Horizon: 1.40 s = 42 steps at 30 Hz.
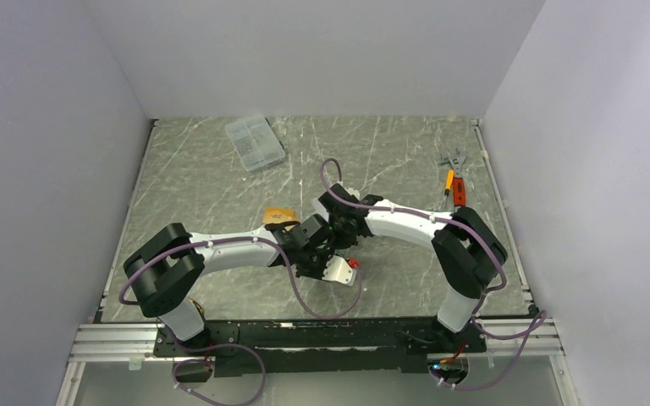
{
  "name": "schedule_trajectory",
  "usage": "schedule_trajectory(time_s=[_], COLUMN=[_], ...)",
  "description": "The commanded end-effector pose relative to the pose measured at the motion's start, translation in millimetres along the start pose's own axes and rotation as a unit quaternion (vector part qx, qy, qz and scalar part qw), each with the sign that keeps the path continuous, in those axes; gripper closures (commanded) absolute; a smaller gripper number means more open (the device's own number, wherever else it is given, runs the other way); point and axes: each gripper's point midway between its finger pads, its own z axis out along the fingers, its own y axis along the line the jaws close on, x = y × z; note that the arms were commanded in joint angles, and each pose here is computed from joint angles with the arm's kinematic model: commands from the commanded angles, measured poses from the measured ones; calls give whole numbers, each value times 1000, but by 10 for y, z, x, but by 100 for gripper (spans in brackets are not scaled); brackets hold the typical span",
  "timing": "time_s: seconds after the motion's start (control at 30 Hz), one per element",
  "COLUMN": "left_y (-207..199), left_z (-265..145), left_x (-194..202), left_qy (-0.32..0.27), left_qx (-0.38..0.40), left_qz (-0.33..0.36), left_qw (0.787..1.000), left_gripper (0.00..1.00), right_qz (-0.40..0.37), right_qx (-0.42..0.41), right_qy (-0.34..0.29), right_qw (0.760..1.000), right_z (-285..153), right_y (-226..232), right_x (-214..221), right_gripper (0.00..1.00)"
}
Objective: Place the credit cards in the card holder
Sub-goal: Close the card holder at the center of the board.
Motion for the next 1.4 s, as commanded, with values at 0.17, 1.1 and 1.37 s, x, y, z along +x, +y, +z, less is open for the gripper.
schedule_trajectory(time_s=[0.17, 1.1, 1.37], left_y=[6, 124, 184], left_z=[-7, -212, -388], left_x=[16, -11, -114], left_qy=[-3, -31, -42], left_qx=[8, 7, -9], left_qz=[1, -43, -47], left_qw=[1000, 999, 998], left_gripper=[72, 71, 66], right_qz=[3, 14, 0], right_qx=[20, 75, 91], right_qy=[14, 17, 17], right_qw=[1000, 997, 996], right_z=[95, 190, 233], right_y=[-73, -433, -455], right_x=[128, 429, 479], right_gripper=[100, 100, 100])
